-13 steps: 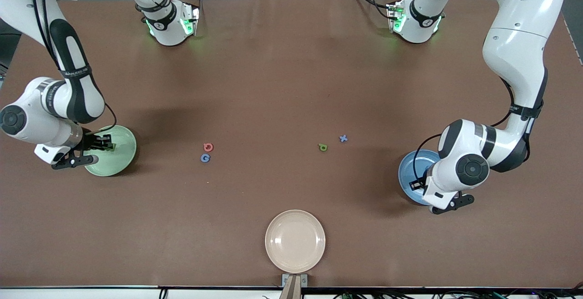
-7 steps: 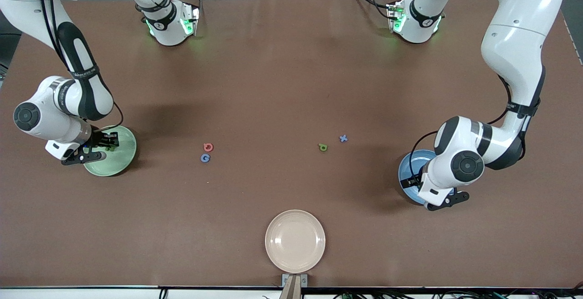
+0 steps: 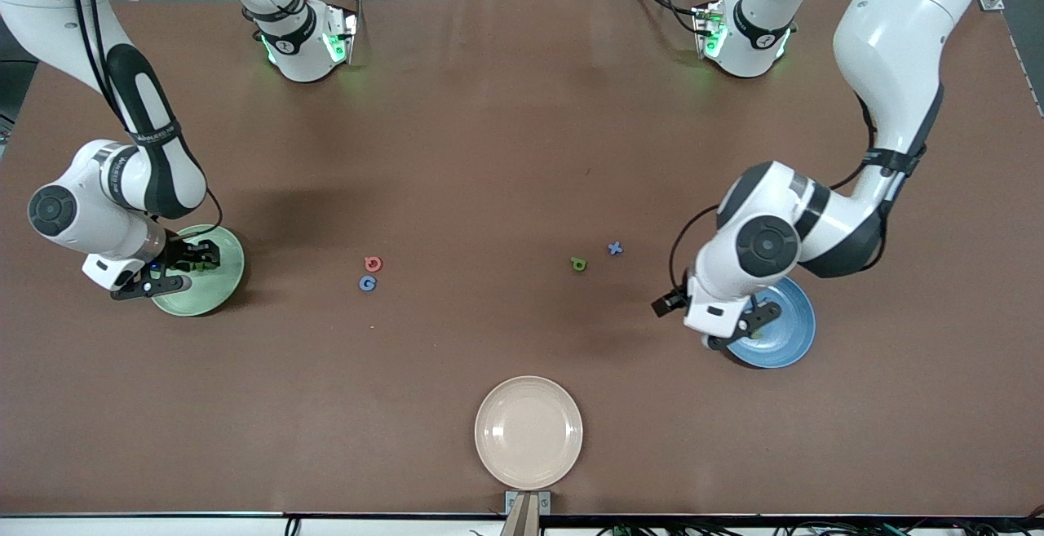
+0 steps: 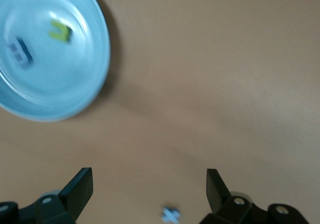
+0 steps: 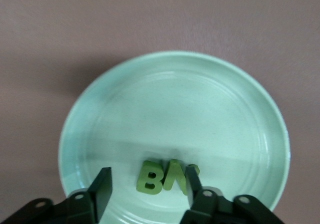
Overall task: Sort upper and lower case letters into plates
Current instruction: 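Move the right gripper to the blue G while the left gripper reaches the p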
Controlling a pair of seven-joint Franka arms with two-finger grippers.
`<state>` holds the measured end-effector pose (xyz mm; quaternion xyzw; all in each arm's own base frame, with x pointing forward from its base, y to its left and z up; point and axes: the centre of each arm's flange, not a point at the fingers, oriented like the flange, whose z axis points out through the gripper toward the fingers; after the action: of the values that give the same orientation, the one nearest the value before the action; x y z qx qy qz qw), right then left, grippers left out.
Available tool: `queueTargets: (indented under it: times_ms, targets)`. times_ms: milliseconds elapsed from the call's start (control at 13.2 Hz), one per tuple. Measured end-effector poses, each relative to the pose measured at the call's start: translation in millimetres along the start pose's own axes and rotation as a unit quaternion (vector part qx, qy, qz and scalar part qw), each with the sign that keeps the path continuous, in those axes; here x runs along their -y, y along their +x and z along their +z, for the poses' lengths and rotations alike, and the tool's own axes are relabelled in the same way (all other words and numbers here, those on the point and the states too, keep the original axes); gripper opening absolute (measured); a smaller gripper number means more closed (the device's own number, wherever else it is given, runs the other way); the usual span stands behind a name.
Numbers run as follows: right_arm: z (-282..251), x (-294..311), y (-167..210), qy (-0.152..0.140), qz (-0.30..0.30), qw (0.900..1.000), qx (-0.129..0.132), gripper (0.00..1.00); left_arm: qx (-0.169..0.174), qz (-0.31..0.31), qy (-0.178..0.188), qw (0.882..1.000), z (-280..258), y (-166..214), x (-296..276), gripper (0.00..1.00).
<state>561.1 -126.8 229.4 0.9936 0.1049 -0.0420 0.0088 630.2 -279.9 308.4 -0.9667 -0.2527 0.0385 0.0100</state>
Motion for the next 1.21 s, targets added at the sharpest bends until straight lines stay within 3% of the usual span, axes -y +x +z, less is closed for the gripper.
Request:
queueTargets:
  times_ms: [151,227,529,680,906,1208]
  targets:
    - [-53,23,16,0.011,0.004,1.000,0.005,0.96,0.001,-0.040,0.003,0.999,4,-46,-31,1.00]
    - [-75,46,24,0.013,0.015,1.000,0.004,1.00,0.001,-0.063,0.005,0.998,6,-68,-44,1.00]
    - [-83,177,47,0.010,0.041,0.999,0.017,1.00,-0.001,-0.186,0.009,0.982,14,-130,-76,1.00]
    - [-69,225,53,0.016,0.051,0.998,0.017,1.00,0.002,-0.210,0.008,0.978,24,-149,-85,1.00]
    - [-39,279,64,0.009,0.055,0.998,-0.007,1.00,0.024,-0.239,-0.014,0.971,60,-150,-94,1.00]
    - [12,295,77,0.023,0.075,0.997,0.003,1.00,0.028,-0.253,-0.001,0.967,92,-142,-90,0.96]
